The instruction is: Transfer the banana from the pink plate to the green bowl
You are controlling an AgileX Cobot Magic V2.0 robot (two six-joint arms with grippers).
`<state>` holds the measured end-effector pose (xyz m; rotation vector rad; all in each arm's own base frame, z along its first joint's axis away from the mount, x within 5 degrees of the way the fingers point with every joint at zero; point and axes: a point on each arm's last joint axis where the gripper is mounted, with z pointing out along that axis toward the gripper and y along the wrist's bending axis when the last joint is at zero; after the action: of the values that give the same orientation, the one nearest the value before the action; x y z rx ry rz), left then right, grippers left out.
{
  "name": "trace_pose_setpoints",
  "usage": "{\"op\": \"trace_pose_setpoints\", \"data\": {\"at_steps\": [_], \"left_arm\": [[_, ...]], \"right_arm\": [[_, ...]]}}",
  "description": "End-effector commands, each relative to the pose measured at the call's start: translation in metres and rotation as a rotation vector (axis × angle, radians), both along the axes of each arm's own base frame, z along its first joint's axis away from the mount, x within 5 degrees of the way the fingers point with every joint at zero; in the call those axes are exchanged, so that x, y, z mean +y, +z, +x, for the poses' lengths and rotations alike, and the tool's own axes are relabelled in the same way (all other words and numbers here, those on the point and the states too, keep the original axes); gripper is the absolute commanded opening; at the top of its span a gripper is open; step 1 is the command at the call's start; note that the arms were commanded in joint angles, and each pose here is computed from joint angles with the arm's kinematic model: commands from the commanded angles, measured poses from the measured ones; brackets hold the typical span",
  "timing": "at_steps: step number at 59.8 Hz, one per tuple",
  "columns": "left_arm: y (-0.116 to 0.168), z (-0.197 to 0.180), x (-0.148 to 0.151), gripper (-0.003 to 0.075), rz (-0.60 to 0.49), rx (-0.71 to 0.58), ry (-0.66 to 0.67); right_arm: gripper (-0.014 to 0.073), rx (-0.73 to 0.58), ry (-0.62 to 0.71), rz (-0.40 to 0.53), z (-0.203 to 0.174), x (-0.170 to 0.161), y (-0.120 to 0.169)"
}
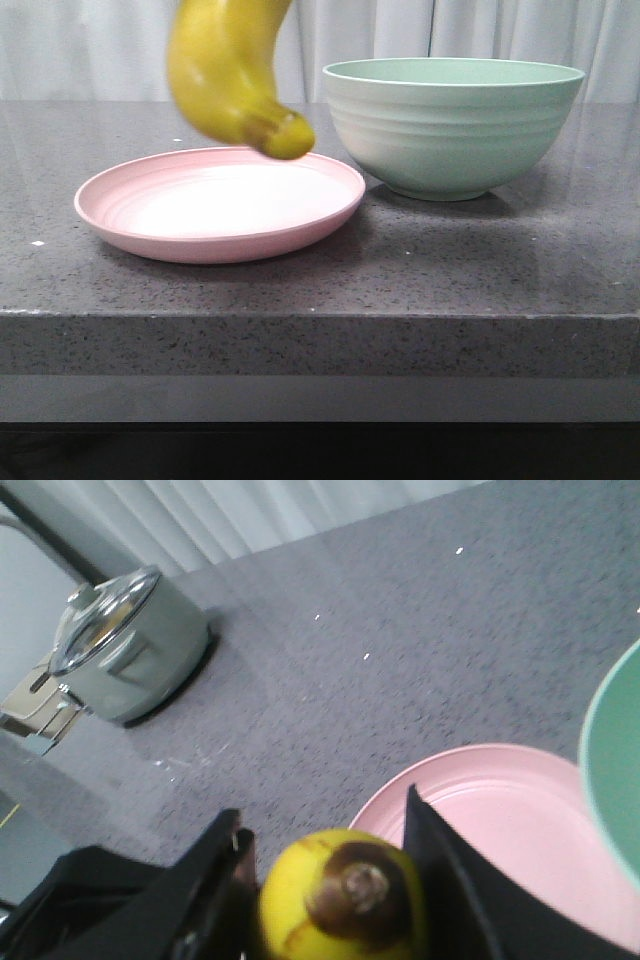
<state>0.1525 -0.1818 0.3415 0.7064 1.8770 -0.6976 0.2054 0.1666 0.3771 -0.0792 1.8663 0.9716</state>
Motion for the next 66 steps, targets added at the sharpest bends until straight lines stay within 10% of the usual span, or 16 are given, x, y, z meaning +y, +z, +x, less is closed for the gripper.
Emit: {"op": "trace_pose_setpoints", "data": {"at_steps": [1,23,54,66], "left_arm": [[0.023,-0.002,0.001,0.0654,-0.104,-0.079,0.003],[0.023,-0.002,0.001,0.0654,-0.104,-0.079,0.003],[0.023,-0.002,0.001,0.065,-0.104,-0.079,0.003],[0.023,-0.002,0.001,0.065,-0.104,-0.079,0.003]], "right_arm": [[0.0036,-0.172,-0.124,0.07,0.01,-0.021,0.037],[0.0036,-0.349,-0.403,0.011,0.052,-0.084,0.085],[0.004,-0.23,-0.401,-0.276,0.147,-0.061,-0.003],[0.0214,-0.206,-0.396,-0.29,0.154,-0.059,-0.014]]}}
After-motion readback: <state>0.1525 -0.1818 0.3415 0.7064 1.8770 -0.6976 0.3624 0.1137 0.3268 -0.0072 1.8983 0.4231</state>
